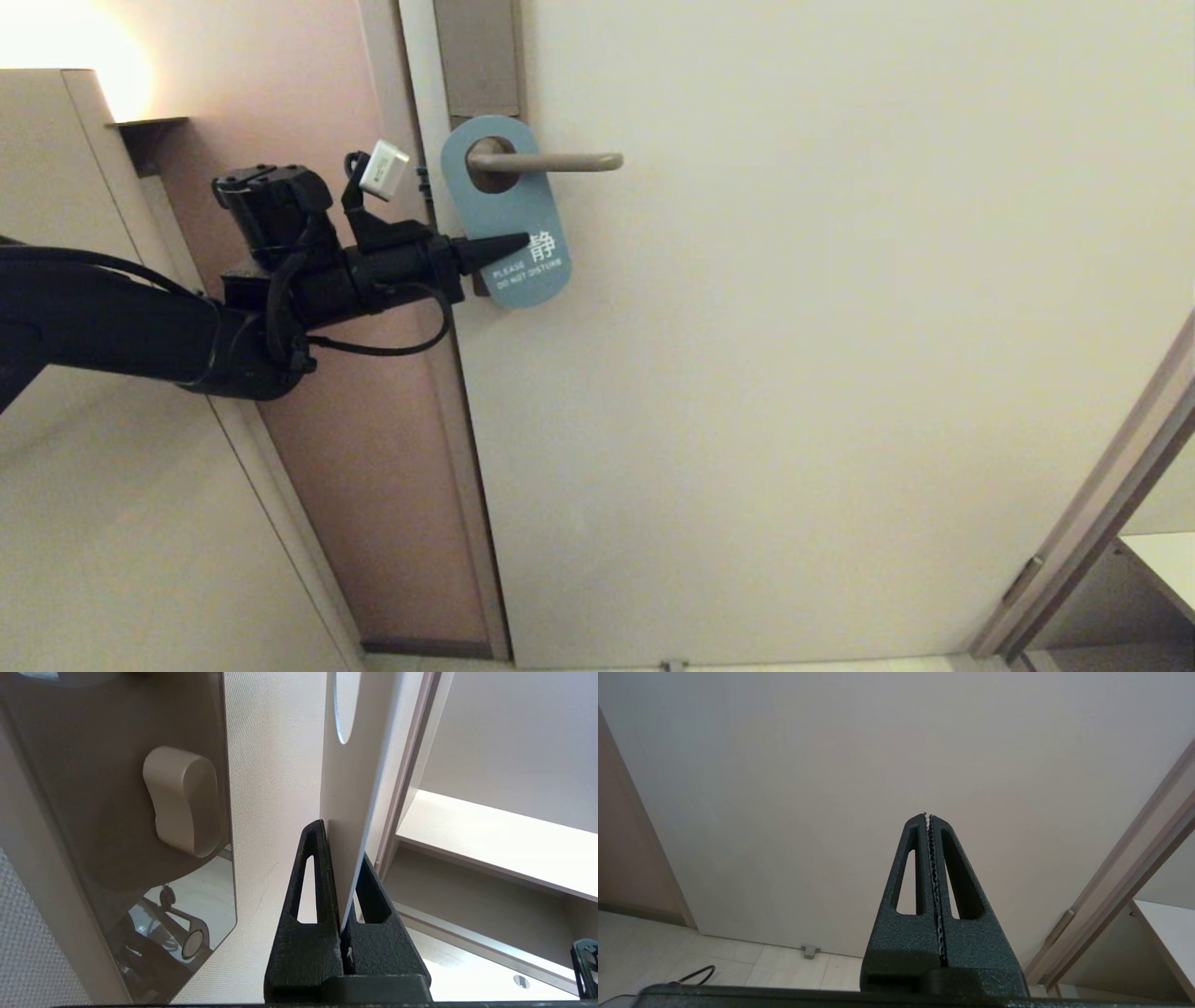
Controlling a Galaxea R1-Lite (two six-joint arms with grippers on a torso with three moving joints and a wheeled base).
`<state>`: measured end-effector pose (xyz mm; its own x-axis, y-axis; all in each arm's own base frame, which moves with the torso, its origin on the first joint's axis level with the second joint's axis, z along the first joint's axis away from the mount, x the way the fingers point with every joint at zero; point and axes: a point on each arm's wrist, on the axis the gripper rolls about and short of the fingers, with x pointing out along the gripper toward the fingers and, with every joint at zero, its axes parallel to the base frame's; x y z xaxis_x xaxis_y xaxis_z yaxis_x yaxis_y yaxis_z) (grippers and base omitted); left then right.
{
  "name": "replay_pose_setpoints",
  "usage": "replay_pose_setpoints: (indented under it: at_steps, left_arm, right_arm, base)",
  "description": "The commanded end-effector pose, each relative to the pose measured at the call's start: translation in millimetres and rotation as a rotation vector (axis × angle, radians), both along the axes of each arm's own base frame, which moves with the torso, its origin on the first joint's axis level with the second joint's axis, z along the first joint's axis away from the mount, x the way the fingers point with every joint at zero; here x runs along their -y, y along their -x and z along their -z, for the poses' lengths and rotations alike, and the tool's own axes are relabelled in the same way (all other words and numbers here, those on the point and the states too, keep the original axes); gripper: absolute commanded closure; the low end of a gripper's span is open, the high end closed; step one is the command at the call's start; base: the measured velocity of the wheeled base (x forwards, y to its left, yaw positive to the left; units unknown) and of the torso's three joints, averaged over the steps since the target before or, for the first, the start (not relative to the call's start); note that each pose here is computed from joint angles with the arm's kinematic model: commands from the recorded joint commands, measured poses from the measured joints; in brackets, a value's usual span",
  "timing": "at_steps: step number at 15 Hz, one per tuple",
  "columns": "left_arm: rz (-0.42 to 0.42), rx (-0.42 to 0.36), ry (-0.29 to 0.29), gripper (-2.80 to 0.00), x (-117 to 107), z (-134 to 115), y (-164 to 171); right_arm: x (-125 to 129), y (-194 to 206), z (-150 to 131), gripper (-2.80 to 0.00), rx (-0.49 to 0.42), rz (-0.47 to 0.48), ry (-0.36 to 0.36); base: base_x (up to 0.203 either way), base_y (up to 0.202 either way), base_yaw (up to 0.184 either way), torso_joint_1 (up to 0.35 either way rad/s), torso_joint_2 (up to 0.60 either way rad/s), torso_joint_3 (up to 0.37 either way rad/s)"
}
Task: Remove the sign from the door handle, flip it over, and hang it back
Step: Take down the sign
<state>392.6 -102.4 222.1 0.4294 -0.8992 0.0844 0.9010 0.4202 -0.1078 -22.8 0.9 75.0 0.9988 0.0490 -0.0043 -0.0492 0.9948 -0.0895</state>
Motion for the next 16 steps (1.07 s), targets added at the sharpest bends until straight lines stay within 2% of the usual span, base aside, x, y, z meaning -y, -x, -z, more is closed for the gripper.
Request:
replay_pose_setpoints:
  at_steps: [1, 6, 11, 16]
  left_arm:
    - [0.007, 0.018, 0.003, 0.0, -1, -7, 4]
    - [0.022, 0.034, 0.007, 0.0, 5, -14, 11]
    - [0.044, 0.027, 0.006, 0.0, 15, -13, 16]
    - [0.043, 0.002, -0.007, 0.0, 14, -6, 26]
  right_arm:
    - [0, 0, 0, 0.0, -0.002, -0.002, 0.001]
    - [0, 0, 0, 0.0, -0.002, -0.002, 0.001]
    - [0, 0, 0, 0.0, -0.002, 0.0, 0.001]
    - [0, 0, 0, 0.0, -0.002, -0.001, 0.001]
  base:
    - [0.0, 0.0, 0.0, 0.0, 0.0, 0.0]
    - [0.0, 0.0, 0.0, 0.0, 0.0, 0.0]
    - [0.0, 0.0, 0.0, 0.0, 0.0, 0.0]
    - [0.0, 0.0, 0.0, 0.0, 0.0, 0.0]
